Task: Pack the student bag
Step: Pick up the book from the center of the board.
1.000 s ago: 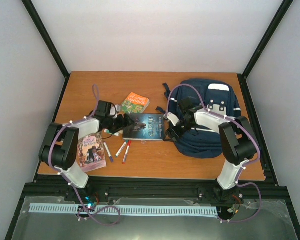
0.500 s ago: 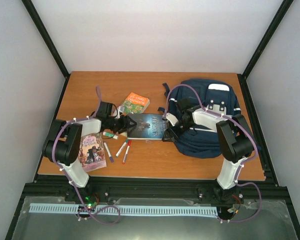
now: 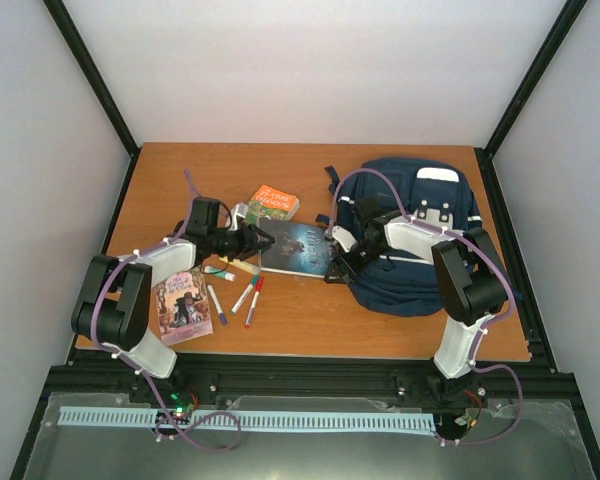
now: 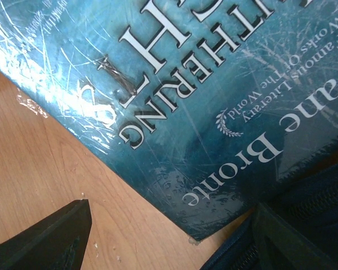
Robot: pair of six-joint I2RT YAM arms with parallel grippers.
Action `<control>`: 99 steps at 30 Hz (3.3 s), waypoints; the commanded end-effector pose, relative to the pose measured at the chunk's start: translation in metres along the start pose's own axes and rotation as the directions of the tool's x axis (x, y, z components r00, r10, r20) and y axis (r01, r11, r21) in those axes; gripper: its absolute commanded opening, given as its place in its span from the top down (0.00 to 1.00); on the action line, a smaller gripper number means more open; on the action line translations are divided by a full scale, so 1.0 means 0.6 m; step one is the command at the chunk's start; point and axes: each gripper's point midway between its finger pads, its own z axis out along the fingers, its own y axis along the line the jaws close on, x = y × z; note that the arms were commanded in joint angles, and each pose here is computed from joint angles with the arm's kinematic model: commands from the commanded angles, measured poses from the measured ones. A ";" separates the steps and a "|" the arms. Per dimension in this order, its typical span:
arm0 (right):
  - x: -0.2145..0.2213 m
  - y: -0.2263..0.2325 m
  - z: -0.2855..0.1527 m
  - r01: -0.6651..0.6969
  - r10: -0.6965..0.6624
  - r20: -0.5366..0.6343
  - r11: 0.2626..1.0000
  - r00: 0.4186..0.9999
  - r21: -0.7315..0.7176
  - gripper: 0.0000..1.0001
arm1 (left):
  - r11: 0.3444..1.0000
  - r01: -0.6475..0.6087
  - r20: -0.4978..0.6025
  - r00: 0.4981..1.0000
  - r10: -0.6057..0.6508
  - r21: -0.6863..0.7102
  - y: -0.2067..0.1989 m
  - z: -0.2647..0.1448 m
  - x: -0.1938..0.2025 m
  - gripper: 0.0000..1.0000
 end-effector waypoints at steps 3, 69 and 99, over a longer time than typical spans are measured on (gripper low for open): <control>0.046 -0.027 0.027 -0.050 0.054 -0.094 0.998 0.994 0.046 0.20 | 0.999 -0.010 -0.058 0.998 0.013 0.047 -0.048 0.001 0.017 0.66; -0.332 0.136 -0.393 -0.155 0.398 0.602 0.897 0.693 -0.414 0.00 | 0.841 -0.290 0.664 0.740 -0.105 0.457 -0.479 -0.217 -0.095 0.99; -0.366 0.118 -0.475 -0.125 0.464 0.738 0.875 0.490 -0.467 0.42 | 0.823 -0.082 0.480 0.843 -0.243 0.562 -0.439 -0.109 -0.062 0.96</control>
